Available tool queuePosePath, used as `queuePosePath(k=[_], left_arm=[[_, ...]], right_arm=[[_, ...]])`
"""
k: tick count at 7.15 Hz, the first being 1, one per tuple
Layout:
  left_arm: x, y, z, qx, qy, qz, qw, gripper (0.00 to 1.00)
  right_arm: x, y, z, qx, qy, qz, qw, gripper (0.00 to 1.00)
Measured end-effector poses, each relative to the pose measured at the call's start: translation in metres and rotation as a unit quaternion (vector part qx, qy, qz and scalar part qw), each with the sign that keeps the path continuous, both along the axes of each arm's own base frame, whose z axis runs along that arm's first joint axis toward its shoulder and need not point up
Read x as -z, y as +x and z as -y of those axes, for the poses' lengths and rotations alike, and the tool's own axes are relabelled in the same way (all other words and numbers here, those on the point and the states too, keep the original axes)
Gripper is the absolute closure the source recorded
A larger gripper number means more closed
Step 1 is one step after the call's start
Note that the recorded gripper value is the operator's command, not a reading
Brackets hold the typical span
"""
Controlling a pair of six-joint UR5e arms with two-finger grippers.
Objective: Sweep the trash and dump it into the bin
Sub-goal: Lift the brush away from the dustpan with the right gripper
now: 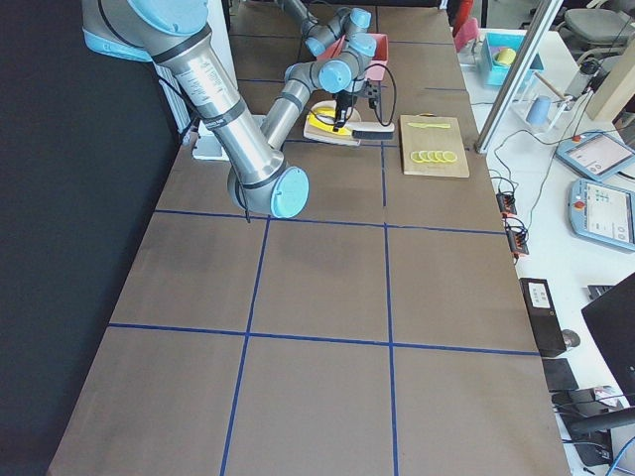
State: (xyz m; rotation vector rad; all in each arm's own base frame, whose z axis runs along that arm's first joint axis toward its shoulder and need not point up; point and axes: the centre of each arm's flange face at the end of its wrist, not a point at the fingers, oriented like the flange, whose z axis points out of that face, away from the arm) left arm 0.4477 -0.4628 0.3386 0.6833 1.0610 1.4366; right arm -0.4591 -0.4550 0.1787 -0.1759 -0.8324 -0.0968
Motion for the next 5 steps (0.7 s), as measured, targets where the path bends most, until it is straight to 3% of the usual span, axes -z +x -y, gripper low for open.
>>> queuePosePath(k=[5], left_arm=[[0.022, -0.022, 0.004, 0.031, -0.010, -0.065, 0.9973, 1.00]], right_arm=[[-0.007, 0.002, 0.002, -0.004, 0.001, -0.008, 1.0000, 1.00]])
